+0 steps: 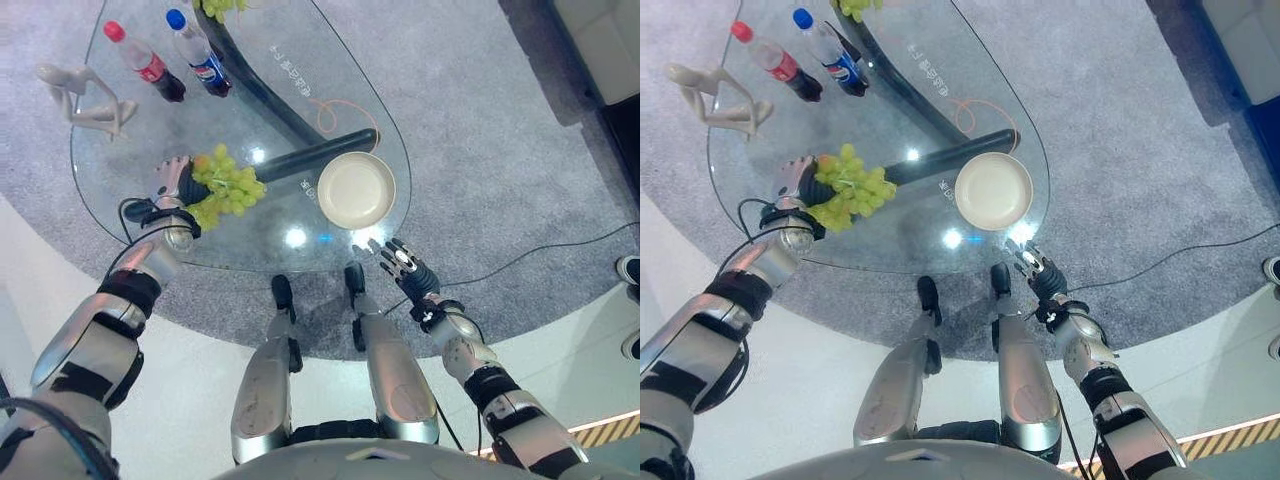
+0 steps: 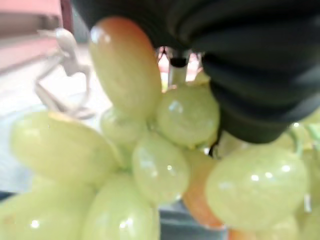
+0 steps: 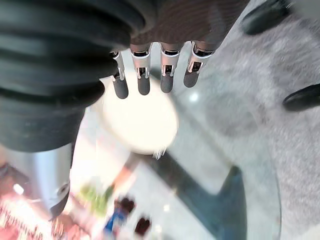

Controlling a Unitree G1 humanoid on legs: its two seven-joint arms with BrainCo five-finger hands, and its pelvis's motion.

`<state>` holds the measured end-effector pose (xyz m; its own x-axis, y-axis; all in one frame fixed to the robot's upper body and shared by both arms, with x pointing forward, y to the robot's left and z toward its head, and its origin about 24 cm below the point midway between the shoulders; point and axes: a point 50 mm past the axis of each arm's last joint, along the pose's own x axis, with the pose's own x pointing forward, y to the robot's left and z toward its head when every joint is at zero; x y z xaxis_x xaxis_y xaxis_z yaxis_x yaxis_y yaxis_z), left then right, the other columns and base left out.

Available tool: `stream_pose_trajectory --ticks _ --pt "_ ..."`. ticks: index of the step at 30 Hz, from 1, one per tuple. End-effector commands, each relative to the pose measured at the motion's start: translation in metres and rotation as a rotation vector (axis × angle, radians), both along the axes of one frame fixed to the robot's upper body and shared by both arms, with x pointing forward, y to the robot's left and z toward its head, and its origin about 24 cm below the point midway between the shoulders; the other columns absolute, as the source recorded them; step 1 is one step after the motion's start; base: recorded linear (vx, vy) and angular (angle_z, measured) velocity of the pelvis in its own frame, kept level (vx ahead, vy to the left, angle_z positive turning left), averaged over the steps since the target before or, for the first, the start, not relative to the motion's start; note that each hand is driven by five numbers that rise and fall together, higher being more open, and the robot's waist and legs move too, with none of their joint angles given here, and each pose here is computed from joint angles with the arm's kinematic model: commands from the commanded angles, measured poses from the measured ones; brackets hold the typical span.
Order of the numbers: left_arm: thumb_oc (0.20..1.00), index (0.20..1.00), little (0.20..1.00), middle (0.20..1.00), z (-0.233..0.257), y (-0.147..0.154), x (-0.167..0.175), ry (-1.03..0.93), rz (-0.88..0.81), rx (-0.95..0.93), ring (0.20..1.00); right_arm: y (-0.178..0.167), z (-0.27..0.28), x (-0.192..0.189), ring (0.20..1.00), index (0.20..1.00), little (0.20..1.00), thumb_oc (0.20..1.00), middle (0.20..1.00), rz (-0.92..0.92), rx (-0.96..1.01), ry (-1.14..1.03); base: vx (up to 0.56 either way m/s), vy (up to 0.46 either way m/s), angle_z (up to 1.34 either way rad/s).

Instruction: Pick up fruits into the plate

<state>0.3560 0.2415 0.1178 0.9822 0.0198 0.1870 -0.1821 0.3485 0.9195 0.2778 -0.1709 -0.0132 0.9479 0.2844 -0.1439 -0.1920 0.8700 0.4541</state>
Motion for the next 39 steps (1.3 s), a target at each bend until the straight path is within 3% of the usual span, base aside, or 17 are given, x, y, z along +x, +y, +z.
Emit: stream_pose_trajectory --ticks 1,8,17,27,39 --pt "0.2 0.2 0.2 0.2 0.025 0.0 -0.003 -0.049 -0.101 0.049 0.2 -0.01 0.009 -0.009 1.0 1.0 1.0 1.0 1.0 0.038 0.008 -0.066 0.11 -0.064 0.13" --pt "0.2 0.2 0.2 0.2 0.067 -0.016 -0.027 -0.064 -0.358 0.346 0.2 -0.013 0.042 -0.013 1.0 1.0 1.0 1.0 1.0 0.323 0.0 -0.16 0.11 -0.087 0.17" --pt "0.2 0.2 0.2 0.2 0.093 -0.055 -0.044 -0.055 -0.656 0.646 0.2 -0.005 0.074 -0.012 1.0 1.0 1.0 1.0 1.0 0.665 -0.082 -0.072 0.16 -0.064 0.18" --pt "0.2 0.2 0.2 0.2 0.1 -0.108 -0.05 -0.078 -0.922 0.706 0.2 0.053 0.083 -0.018 1.0 1.0 1.0 1.0 1.0 0.959 0.091 0.023 0.07 0.001 0.1" --pt "0.2 0.2 0.2 0.2 0.088 -0.148 -0.059 -0.068 -1.087 0.646 0.2 0.104 0.082 -0.037 1.0 1.0 1.0 1.0 1.0 1.088 0.201 0.024 0.01 0.009 0.06"
